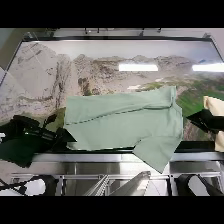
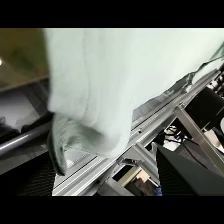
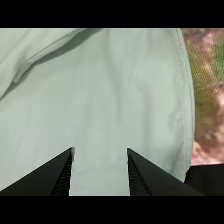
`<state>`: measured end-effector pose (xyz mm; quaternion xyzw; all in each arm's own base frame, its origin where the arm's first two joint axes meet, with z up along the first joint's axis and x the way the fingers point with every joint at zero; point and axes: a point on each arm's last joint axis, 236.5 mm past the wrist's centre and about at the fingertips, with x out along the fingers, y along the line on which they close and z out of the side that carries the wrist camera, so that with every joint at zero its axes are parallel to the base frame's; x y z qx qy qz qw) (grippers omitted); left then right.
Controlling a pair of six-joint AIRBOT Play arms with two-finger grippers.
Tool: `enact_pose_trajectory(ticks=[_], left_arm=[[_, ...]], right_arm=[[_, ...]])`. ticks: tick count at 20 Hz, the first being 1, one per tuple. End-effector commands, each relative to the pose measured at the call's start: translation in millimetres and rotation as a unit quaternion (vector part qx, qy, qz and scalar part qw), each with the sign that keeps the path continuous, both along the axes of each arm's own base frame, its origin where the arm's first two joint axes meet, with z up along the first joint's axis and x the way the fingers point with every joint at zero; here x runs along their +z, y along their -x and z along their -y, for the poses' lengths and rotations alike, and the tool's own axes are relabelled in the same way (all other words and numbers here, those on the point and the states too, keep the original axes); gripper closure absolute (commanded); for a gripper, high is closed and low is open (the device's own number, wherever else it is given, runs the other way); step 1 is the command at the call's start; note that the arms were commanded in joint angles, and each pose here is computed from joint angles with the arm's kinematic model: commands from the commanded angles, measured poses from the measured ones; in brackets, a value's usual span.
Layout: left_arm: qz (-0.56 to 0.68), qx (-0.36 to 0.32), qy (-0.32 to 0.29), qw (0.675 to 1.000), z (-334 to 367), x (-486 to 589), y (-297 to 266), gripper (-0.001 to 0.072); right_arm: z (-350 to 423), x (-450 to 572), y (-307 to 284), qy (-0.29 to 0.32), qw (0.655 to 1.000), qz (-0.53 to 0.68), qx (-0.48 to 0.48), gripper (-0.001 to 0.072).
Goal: Fold the shirts.
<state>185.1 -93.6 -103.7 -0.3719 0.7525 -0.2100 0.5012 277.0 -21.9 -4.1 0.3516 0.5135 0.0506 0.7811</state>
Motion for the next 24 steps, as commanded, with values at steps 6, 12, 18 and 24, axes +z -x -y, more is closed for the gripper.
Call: enact_pose_trajectory(ticks=[6, 12, 18, 24], left_arm=[[0.106, 0.175, -0.089, 0.975, -74, 11, -24, 0.0015], [0.157, 0.132, -0.083, 0.975, -75, 9, -25, 0.0298], [0.127, 0.052, 0.016, 0.990, -16, -12, -25, 0.0296], [0.069, -0.013, 0.080, 0.994, 12, -16, -18, 0.0408]], right_arm=[[0, 7, -1, 0.010, 1.000, 0.015, 0.000, 0.0326], [-1, 11, -6, 0.006, 1.000, 0.031, 0.002, 0.0326], [-2, 11, -7, 0.006, 0.999, 0.032, 0.003, 0.0327], [-2, 11, -6, 0.005, 1.000, 0.031, 0.003, 0.0326]])
